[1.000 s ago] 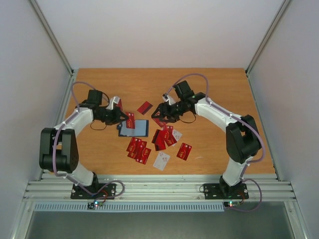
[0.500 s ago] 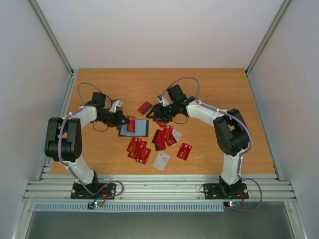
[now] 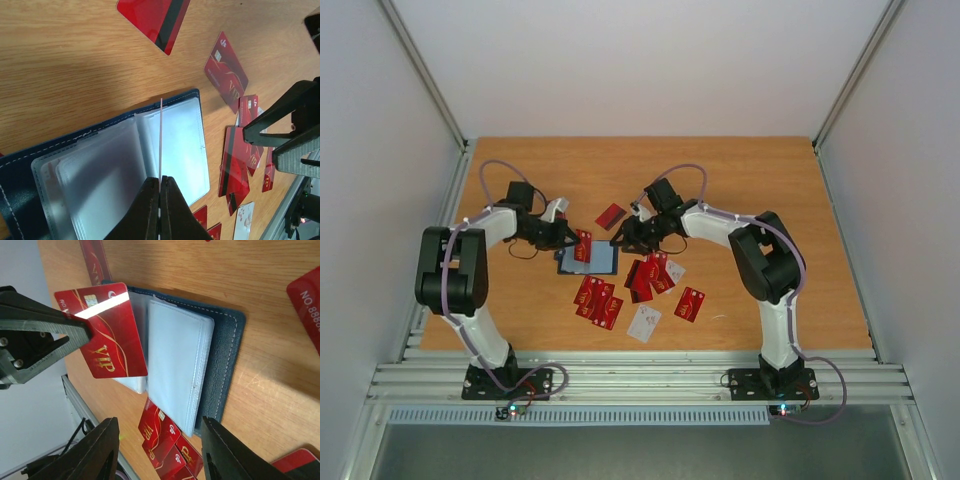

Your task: Put the credit cards into the card holder

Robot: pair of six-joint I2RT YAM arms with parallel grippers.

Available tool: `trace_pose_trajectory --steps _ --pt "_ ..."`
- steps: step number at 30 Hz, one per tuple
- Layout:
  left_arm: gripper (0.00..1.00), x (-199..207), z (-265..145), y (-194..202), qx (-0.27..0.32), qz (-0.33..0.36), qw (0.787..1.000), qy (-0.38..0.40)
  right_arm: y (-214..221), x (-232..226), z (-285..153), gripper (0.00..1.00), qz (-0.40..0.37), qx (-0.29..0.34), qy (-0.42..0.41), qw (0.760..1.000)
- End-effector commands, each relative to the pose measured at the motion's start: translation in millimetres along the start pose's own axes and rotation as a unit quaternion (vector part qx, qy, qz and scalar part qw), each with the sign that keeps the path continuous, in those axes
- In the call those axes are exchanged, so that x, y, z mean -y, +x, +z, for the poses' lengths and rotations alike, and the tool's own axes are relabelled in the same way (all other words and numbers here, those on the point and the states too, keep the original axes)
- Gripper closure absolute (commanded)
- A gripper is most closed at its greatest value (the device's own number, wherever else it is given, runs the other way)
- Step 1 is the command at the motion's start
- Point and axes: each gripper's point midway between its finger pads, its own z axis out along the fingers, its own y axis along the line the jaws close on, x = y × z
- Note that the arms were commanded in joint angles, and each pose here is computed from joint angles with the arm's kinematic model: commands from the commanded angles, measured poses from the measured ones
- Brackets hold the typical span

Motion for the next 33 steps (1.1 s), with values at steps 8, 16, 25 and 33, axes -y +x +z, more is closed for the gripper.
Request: trace_pose_trajectory --steps 8,16,25,33 --pt "1.0 -8 7 -7 0.01 0.012 1.0 0.002 -11 -3 13 0.61 0.001 0.005 -0.006 1.0" --pt "1.0 -12 16 -1 -0.003 -0.014 1.0 0.01 -8 7 22 0.65 0.011 -0.003 0.001 1.0" --pt "1.0 -10 19 4 -0.012 -0.026 0.999 0.018 -2 20 33 0.71 0.021 -0.017 0.01 1.0" --pt "1.0 -3 22 11 -0.018 -0.038 0.998 0.042 3 30 38 0.77 0.026 -0.026 0.024 0.999"
